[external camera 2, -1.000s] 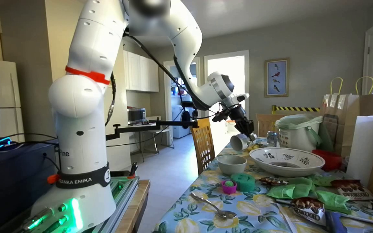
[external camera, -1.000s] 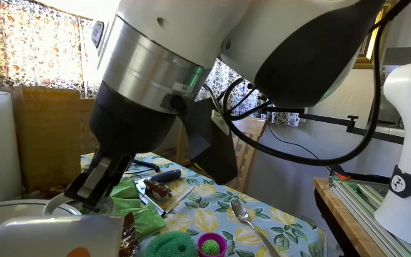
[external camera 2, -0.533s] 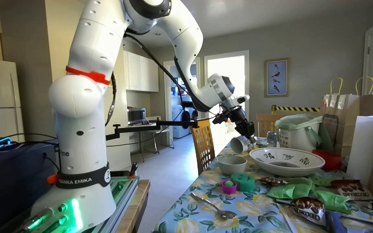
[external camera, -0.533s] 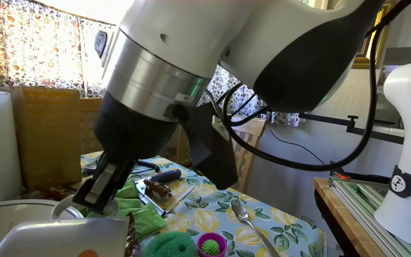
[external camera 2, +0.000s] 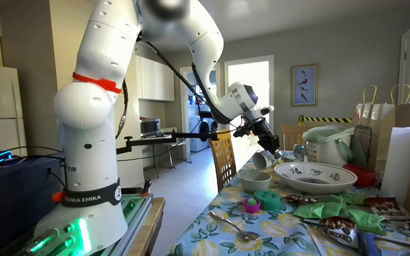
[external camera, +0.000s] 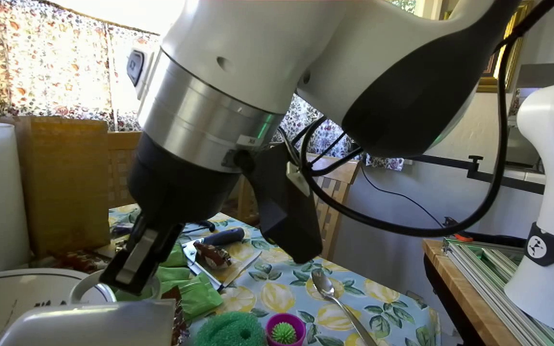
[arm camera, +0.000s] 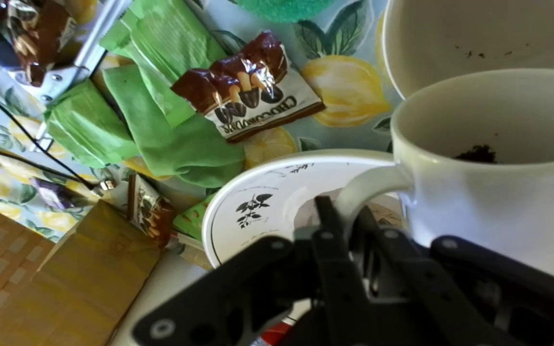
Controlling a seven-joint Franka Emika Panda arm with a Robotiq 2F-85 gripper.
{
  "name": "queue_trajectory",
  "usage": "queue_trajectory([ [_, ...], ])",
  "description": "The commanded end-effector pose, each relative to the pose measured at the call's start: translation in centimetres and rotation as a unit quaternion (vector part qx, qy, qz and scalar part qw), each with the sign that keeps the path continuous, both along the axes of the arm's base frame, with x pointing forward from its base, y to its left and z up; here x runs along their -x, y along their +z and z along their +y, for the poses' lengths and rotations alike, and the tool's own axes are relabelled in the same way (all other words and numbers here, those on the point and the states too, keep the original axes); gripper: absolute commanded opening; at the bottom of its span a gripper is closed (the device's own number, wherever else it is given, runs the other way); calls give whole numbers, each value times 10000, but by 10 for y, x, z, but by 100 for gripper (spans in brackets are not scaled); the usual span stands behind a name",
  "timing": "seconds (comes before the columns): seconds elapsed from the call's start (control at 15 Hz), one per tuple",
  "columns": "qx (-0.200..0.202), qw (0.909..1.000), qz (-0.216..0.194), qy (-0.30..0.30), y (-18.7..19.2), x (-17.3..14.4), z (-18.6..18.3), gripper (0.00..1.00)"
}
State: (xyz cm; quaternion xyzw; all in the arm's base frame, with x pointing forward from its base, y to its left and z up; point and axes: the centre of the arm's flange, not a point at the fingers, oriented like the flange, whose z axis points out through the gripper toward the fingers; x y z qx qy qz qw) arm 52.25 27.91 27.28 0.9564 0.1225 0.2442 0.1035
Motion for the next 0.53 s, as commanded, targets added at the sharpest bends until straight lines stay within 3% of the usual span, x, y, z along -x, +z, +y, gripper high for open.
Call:
queue_trajectory([
  [0.0,-117,9996,-197,182,0,-2,7,3],
  [0.47,-156,9940,-735,799,2,3,18,3],
])
